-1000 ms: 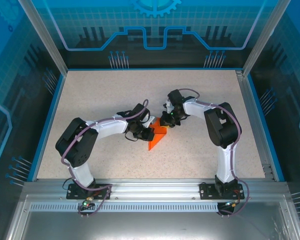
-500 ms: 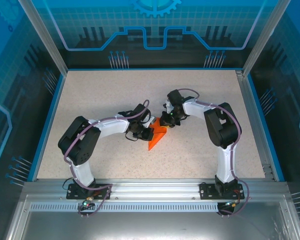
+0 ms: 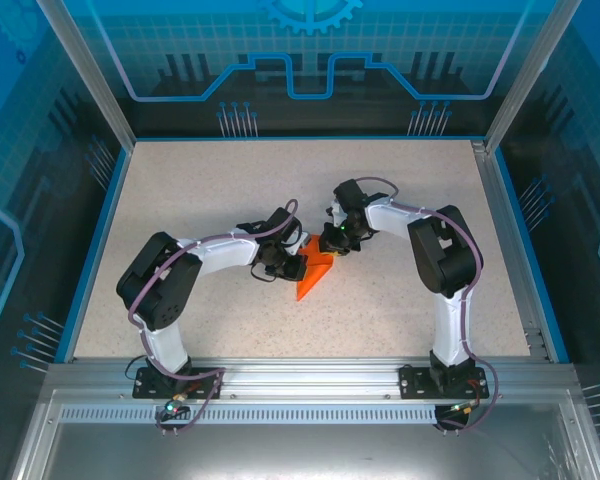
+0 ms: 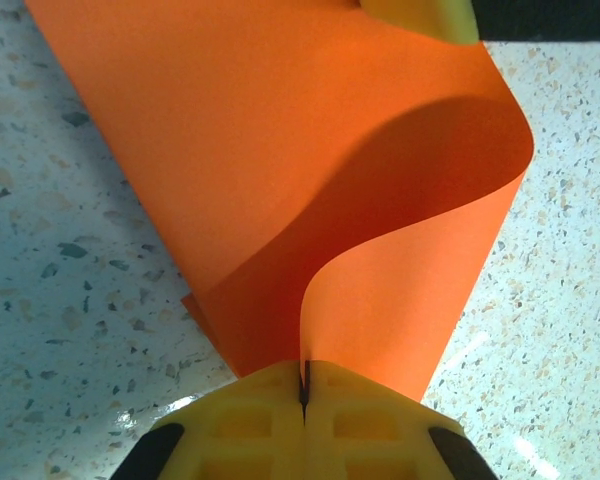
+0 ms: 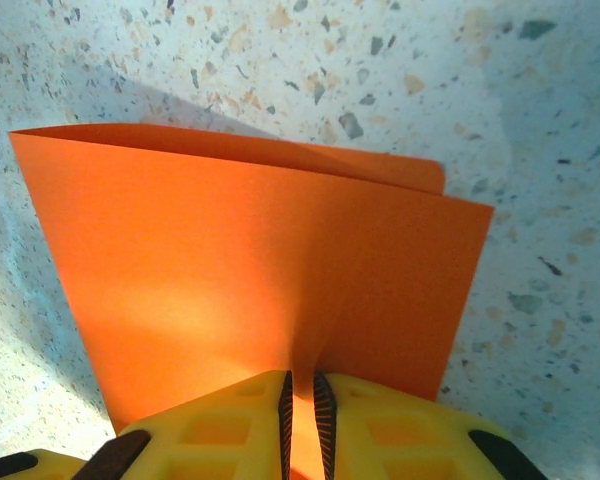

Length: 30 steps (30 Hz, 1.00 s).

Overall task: Fold a paper plane with a square sheet of paper (pick it up from the middle)
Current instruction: Third fold the triangle at the center of the table.

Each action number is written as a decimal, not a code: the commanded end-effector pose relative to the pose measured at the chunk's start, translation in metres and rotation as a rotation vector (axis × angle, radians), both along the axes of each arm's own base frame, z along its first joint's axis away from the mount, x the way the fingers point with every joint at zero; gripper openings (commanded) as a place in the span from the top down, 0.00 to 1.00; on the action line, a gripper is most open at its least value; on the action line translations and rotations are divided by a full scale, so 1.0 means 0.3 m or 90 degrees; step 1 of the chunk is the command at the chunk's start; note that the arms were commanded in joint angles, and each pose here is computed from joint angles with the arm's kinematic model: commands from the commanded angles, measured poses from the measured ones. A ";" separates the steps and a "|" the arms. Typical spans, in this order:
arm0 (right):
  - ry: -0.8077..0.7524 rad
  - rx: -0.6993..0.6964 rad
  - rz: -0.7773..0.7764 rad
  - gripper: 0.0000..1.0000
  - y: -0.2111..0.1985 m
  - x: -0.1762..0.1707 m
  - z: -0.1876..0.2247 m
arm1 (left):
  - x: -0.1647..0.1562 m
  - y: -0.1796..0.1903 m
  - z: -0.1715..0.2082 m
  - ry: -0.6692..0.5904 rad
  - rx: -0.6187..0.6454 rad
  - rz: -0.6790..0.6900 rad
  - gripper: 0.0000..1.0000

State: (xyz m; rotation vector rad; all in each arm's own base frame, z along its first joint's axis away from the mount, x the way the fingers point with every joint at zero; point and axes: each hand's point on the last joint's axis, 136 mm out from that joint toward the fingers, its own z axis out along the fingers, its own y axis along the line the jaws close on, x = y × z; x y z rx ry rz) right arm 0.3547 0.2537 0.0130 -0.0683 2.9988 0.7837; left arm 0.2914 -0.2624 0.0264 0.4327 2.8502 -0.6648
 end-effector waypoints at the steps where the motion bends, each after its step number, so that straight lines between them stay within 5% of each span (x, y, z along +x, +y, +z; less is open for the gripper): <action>1: 0.056 -0.057 0.000 0.81 -0.037 -0.086 -0.087 | 0.004 0.023 -0.008 0.009 0.014 0.022 0.96; 30: 0.061 -0.064 -0.009 0.81 -0.043 -0.089 -0.093 | 0.022 0.014 0.025 -0.017 -0.011 0.041 0.94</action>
